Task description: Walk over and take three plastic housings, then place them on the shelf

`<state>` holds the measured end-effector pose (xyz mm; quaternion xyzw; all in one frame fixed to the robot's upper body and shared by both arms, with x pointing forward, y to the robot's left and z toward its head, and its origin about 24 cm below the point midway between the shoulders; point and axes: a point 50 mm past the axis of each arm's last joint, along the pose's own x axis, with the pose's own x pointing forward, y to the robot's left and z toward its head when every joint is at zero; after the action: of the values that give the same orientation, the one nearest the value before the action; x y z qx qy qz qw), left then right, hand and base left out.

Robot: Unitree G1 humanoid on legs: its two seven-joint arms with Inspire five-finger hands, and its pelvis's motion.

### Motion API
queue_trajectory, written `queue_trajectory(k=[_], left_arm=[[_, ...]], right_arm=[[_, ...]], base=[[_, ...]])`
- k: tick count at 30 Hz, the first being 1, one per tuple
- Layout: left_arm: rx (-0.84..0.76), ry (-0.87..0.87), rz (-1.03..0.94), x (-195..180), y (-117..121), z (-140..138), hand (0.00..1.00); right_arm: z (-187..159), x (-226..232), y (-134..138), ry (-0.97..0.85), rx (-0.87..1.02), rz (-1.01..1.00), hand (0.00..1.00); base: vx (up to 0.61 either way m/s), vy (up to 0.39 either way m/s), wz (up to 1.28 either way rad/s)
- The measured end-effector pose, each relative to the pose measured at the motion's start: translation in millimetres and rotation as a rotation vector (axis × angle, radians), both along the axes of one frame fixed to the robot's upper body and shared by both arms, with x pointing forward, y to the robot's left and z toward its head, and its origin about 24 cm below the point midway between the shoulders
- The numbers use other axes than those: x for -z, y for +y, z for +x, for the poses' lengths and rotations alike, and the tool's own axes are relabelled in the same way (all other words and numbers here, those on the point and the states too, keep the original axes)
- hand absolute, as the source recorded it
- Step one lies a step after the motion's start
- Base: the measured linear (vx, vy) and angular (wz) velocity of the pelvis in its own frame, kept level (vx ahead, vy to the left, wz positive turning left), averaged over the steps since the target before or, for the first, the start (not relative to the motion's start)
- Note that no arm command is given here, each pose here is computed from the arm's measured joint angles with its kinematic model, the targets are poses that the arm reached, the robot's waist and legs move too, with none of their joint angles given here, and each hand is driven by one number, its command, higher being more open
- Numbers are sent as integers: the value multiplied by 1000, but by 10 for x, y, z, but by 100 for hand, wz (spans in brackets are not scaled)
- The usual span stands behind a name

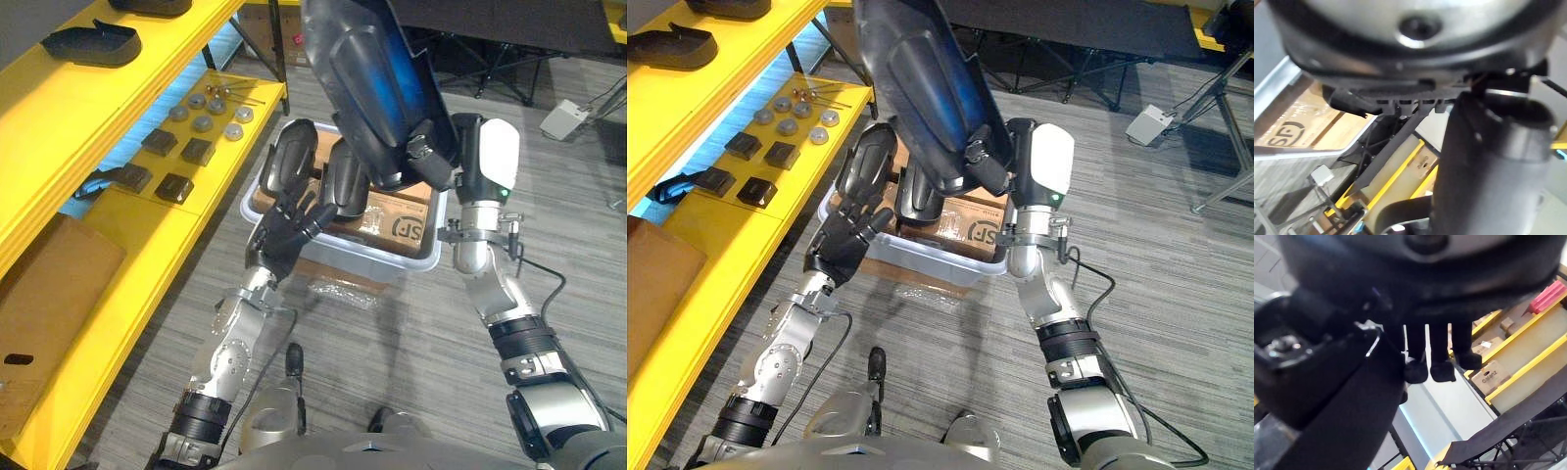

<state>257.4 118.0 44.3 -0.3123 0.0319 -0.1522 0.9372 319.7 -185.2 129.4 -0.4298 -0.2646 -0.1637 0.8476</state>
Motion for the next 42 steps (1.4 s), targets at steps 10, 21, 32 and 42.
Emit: queue_trajectory(k=[10,21,32,42], left_arm=[[5,163,125,325,-44,-63,100],[-4,92,-76,144,-47,-38,100],[54,93,-79,131,-96,-56,100],[58,128,-36,205,-83,-151,0]], right_arm=[[-220,651,668,245,-225,111,0],[-523,1140,706,436,-236,105,0],[-535,1106,661,356,-172,136,0],[-496,949,650,277,-227,164,0]], base=[[4,-17,3],[-3,-3,0],[-23,-5,0],[0,0,0]])
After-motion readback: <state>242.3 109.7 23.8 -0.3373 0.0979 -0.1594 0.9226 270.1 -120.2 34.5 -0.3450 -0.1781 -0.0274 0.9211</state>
